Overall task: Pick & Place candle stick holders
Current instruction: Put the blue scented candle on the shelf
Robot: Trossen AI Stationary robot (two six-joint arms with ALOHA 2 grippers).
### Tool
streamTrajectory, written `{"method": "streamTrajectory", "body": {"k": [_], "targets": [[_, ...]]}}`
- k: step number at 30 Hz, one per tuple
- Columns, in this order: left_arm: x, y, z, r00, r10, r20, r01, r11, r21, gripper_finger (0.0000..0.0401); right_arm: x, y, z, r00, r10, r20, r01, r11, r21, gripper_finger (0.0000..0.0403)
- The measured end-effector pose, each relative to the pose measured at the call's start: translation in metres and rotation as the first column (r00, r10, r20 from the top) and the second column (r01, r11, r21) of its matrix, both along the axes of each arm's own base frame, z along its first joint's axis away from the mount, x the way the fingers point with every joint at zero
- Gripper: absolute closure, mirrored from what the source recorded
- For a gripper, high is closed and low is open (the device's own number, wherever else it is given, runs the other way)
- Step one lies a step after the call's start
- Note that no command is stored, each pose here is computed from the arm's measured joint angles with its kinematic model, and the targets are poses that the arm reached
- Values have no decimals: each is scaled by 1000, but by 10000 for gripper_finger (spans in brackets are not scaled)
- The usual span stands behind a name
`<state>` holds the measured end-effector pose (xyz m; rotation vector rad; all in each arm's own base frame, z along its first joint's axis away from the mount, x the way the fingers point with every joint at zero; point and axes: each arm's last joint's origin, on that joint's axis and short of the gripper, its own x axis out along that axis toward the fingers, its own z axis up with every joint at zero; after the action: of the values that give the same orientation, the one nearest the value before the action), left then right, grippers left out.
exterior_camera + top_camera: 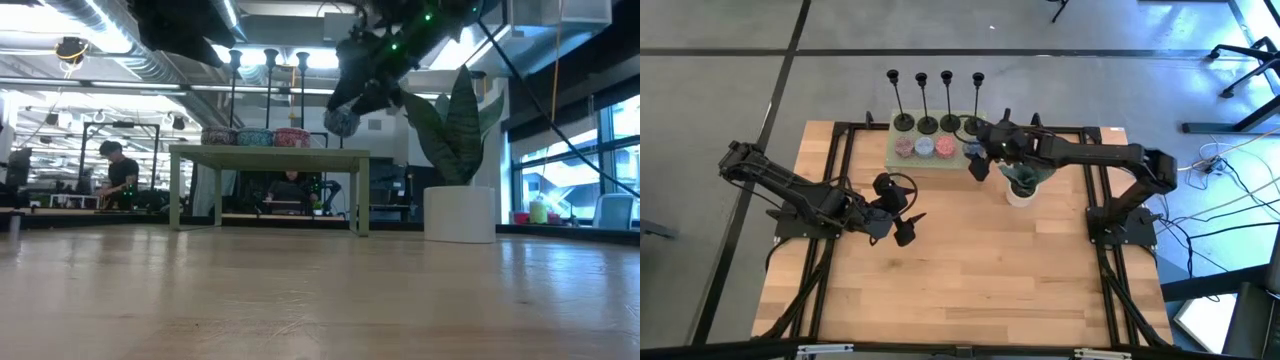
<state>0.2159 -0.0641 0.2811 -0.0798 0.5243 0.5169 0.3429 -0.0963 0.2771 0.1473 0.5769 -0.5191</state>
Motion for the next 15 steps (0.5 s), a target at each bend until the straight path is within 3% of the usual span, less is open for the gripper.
{"method": "streamTrajectory", "body": {"k": [15], "targets": [[0, 0, 0, 1000, 0, 0, 0, 1000, -1, 65, 5, -14, -18, 997, 16, -70, -17, 1000, -12, 92]]}}
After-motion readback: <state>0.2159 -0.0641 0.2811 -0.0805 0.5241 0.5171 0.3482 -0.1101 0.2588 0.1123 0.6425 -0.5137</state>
